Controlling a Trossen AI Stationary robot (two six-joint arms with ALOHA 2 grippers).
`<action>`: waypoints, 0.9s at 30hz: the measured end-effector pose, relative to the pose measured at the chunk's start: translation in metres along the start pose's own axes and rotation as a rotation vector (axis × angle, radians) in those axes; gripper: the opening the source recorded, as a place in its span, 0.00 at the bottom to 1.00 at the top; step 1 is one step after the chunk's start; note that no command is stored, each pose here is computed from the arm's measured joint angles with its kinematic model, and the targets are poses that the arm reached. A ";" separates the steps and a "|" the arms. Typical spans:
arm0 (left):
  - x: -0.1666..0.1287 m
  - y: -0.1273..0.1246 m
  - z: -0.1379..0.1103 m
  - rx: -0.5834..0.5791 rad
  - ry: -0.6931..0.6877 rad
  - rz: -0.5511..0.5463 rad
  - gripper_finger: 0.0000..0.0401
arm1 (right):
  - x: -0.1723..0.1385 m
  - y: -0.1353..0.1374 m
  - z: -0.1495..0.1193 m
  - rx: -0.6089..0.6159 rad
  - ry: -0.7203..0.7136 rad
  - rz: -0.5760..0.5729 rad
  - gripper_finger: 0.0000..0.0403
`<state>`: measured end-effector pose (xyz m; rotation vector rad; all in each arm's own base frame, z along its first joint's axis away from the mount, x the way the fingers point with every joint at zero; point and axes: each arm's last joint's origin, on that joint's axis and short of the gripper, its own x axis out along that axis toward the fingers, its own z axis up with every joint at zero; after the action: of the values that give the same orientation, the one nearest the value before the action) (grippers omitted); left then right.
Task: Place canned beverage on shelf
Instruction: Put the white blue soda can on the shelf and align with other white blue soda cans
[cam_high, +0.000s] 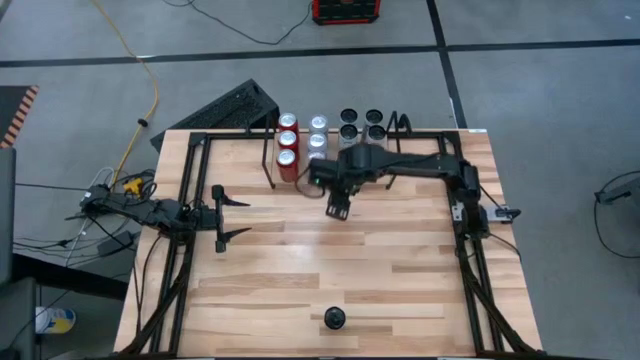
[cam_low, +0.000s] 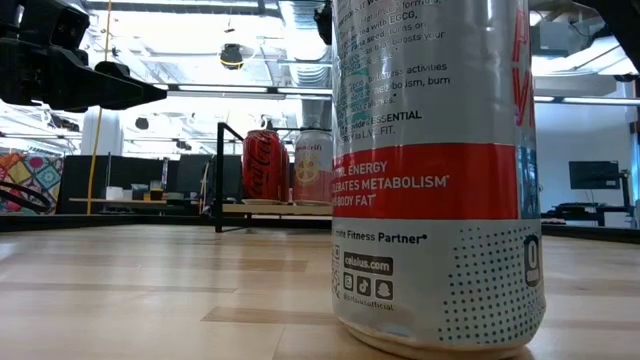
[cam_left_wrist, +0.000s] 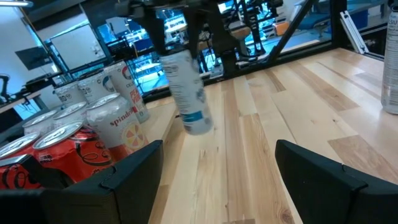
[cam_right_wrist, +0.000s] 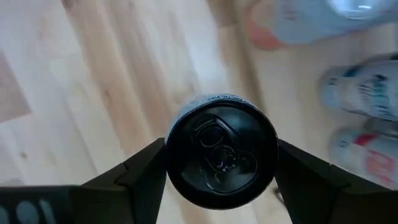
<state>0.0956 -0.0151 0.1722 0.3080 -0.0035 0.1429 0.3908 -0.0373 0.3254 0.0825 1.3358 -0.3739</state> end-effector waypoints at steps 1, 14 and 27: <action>0.000 0.000 0.000 0.000 0.000 0.000 0.74 | -0.001 -0.007 0.000 -0.001 -0.001 -0.003 0.69; 0.000 0.000 0.000 0.000 0.000 0.000 0.74 | -0.003 -0.075 0.004 -0.026 -0.030 -0.008 0.69; 0.000 0.000 0.000 0.000 0.000 0.000 0.74 | 0.002 -0.105 0.006 0.000 -0.052 0.011 0.69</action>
<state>0.0956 -0.0151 0.1722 0.3080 -0.0035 0.1429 0.3640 -0.1383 0.3407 0.0796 1.2832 -0.3640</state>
